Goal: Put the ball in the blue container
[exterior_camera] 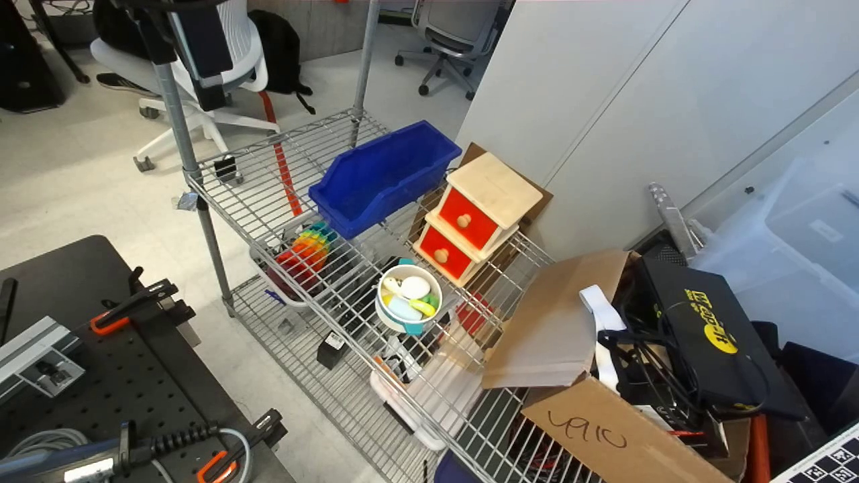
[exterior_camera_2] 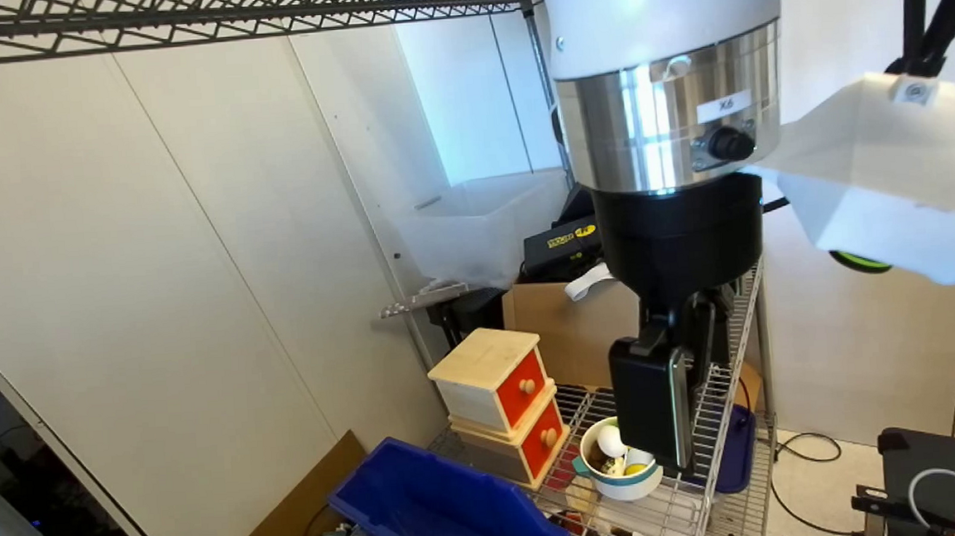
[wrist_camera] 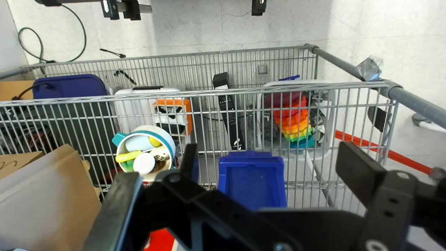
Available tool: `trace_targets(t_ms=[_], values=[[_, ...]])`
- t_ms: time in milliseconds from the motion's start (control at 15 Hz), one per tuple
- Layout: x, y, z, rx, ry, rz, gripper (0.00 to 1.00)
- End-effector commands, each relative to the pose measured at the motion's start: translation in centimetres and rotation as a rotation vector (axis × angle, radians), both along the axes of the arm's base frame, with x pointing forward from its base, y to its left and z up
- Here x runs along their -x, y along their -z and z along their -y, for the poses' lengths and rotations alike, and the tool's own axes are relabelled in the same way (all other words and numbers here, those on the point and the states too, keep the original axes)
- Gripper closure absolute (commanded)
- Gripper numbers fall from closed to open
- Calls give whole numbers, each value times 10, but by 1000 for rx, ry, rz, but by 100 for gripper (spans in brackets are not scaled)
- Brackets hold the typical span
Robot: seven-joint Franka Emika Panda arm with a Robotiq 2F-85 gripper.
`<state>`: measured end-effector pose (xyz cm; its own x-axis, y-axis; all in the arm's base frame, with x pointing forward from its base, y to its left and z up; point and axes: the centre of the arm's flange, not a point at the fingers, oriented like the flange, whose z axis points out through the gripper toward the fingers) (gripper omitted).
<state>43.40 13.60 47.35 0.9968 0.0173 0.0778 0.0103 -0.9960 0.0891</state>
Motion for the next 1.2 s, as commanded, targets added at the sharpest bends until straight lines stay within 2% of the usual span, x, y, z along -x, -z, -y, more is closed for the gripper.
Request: trace_targets(t_ms=[0, 600, 1000, 1133], values=[[0, 0, 0, 0, 0, 0, 0], [-10, -8, 17, 21, 120, 37, 0], [-23, -21, 73, -12, 258, 60, 0], [-30, -23, 96, -27, 263, 55, 0]])
